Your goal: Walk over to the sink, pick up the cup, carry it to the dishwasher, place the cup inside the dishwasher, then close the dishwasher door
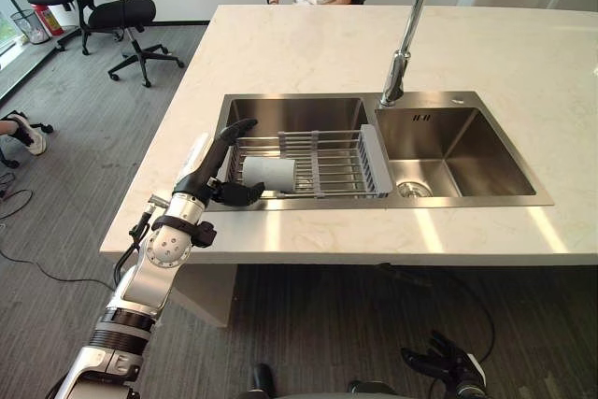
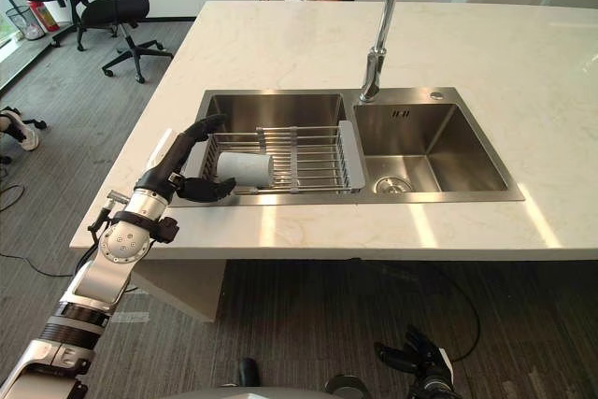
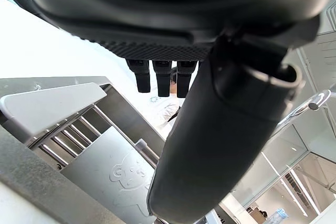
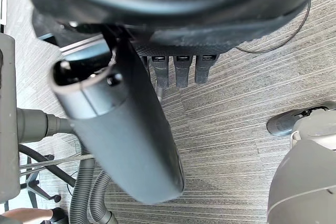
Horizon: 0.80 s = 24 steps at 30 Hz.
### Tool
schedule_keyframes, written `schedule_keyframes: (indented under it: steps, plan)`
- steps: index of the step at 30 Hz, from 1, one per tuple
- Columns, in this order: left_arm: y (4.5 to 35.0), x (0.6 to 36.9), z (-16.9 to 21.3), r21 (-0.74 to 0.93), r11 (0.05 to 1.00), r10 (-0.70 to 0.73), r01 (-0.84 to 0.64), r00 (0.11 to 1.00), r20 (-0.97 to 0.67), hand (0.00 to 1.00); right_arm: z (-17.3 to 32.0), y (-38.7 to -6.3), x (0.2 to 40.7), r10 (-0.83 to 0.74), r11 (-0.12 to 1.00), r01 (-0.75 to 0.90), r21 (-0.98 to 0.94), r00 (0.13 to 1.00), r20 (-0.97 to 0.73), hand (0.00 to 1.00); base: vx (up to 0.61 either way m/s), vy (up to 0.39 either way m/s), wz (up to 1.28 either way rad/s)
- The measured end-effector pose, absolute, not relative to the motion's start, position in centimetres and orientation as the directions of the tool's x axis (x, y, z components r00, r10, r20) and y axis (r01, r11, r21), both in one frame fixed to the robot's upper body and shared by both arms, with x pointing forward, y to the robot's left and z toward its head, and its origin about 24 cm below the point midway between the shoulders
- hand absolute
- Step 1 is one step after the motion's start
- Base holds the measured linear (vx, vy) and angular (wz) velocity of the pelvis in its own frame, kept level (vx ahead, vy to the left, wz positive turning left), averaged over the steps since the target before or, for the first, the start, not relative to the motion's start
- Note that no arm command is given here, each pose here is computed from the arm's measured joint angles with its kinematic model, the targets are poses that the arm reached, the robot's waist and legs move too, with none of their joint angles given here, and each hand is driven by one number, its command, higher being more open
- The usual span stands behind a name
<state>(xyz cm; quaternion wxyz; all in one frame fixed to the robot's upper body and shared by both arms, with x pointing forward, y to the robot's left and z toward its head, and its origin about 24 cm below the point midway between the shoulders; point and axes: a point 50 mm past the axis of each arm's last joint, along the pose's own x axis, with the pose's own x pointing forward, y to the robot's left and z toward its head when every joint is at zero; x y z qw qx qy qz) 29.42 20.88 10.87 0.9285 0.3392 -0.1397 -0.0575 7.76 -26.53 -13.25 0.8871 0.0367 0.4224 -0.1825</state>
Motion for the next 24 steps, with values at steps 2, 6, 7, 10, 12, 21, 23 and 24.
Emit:
schedule_keyframes:
  steps: [2,6,7,10,12,21,23,24]
  plan:
    - [20.9,29.4,10.9,0.646,0.763,-0.202,0.012,0.954,0.22,0.9,-13.2,-26.5,7.8,-0.293,0.931,0.355,-0.089,0.577,-0.763,0.9,0.0,0.0,0.0]
    - [19.5,29.5,10.3,0.599,0.8,-0.202,0.028,0.953,0.226,0.9,-13.2,-26.5,8.1,-0.3,0.929,0.359,-0.093,0.58,-0.757,0.9,0.0,0.0,-0.07]
    - [19.0,29.5,10.0,0.583,0.812,-0.202,0.034,0.953,0.226,0.9,-13.2,-26.5,8.2,-0.303,0.928,0.361,-0.095,0.58,-0.756,0.9,0.0,0.0,-0.03]
    - [16.3,29.4,8.9,0.517,0.851,-0.226,0.091,0.952,0.204,0.9,-13.0,-26.5,9.1,-0.316,0.924,0.37,-0.099,0.59,-0.742,0.9,0.0,0.0,0.0]
    - [14.3,29.3,8.3,0.453,0.884,-0.225,0.116,0.955,0.194,0.9,-12.9,-26.2,10.0,-0.33,0.918,0.383,-0.1,0.603,-0.726,0.9,0.0,0.0,0.0]
    - [12.5,30.9,9.7,0.572,0.82,-0.194,0.015,0.947,0.254,0.9,-12.5,-25.8,11.2,-0.353,0.907,0.41,-0.092,0.623,-0.698,0.9,0.0,-0.007,0.07]
    - [12.8,31.2,9.9,0.619,0.785,-0.197,-0.007,0.945,0.26,0.9,-12.4,-25.7,11.3,-0.348,0.91,0.406,-0.088,0.629,-0.695,0.9,0.02,-0.005,0.09]
    - [13.1,31.3,9.9,0.652,0.758,-0.2,-0.019,0.945,0.259,0.9,-12.4,-25.7,11.5,-0.344,0.911,0.403,-0.084,0.634,-0.693,0.9,0.02,-0.006,0.05]
